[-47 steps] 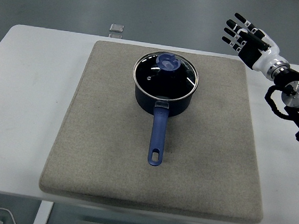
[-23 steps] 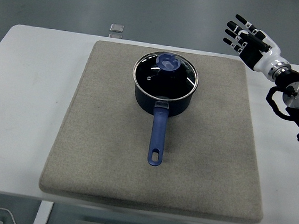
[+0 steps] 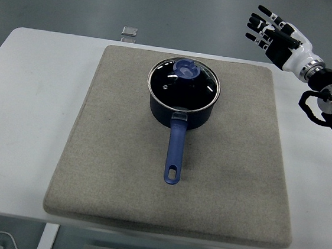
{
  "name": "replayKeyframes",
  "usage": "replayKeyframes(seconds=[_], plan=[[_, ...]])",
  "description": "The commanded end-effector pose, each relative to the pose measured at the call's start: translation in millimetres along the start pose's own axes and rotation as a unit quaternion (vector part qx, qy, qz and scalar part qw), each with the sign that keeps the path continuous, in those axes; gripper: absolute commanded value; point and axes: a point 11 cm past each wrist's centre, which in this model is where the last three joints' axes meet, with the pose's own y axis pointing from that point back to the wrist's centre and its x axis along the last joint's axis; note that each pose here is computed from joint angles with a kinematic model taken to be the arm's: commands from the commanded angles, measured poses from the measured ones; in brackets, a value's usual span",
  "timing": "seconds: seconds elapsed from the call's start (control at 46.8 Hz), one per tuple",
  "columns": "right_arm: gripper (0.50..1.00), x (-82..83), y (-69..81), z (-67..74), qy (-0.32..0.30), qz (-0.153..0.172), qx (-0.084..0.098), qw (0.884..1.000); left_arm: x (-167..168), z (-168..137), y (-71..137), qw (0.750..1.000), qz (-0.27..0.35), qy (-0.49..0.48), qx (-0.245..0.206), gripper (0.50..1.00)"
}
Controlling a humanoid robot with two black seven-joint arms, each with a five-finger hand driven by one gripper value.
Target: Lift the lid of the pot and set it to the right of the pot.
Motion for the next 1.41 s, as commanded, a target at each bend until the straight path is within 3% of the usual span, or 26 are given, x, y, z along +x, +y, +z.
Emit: replayKeyframes(seconds=[0.0,0.171,0.47,0.641,0.855,0.962,1.154,1.389], plan=[[0.915,-3.0,-1.4,-2.1,0.008,-0.004,0.000,1.000,0.0,-0.1,0.0,1.000,0.000,0.000,0.000,1.000],[0.915,-19.1,-8.3,-12.5,0.064,-0.027,-0.005,0.998,0.0,-0.1,0.0,1.000,0.000,0.000,0.000,1.000],[0.915,-40.8,-13.2,-35.2,0.173,-0.068,-0.009,0.983,0.0,-0.1,0.0,1.000,0.000,0.000,0.000,1.000],[0.915,-64.1,-12.2,-40.5,0.235,-0.110,-0.016,0.966,0.0,-0.1,0.0,1.000,0.000,0.000,0.000,1.000],[0.915,-90.0,-2.8,-44.3,0.341,-0.161,-0.026,0.926,0.0,-0.1,0.0,1.000,0.000,0.000,0.000,1.000],[0.915,-98.0,-2.0,-40.5,0.408,-0.179,-0.042,0.895,0.0,-0.1,0.0,1.000,0.000,0.000,0.000,1.000],[0.915,-113.7,-3.0,-47.3,0.504,-0.198,-0.056,0.839,0.0,-0.1,0.0,1.000,0.000,0.000,0.000,1.000],[0.915,-129.6,-7.2,-51.0,0.579,-0.210,-0.067,0.785,0.0,-0.1,0.0,1.000,0.000,0.000,0.000,1.000]])
